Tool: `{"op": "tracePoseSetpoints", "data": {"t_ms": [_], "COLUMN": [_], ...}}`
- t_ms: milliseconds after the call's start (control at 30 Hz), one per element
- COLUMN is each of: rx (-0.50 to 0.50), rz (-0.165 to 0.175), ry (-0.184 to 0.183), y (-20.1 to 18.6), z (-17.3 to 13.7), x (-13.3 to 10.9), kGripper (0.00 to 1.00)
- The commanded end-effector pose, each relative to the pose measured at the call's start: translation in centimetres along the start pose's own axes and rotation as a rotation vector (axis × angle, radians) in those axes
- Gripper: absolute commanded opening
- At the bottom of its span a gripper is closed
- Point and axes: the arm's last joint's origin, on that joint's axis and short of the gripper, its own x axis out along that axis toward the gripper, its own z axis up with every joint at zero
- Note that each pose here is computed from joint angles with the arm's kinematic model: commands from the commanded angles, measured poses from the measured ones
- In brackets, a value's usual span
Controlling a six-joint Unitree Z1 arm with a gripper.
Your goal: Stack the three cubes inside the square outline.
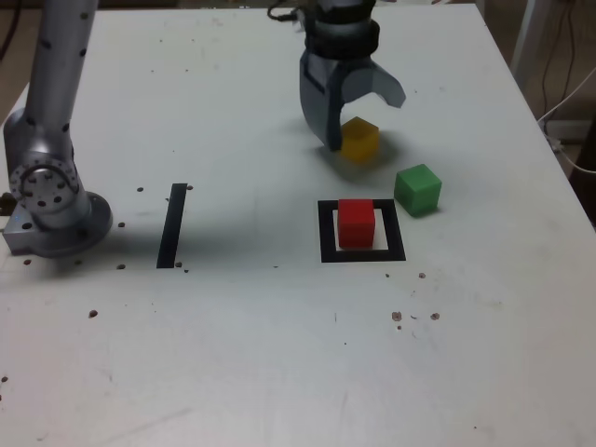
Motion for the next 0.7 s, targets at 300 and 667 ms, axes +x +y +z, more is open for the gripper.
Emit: {"op": "tracePoseSetpoints", "data": {"t_ms": [300, 667], "rx": [-0.031, -0.034], "rz": [0.009, 0.023], "ry": [0.011, 0.070], "y": [-0.2, -1.0], "z": [2.2, 2.1], "x": [1.3, 1.7], "kGripper": [0.84, 0.49]}}
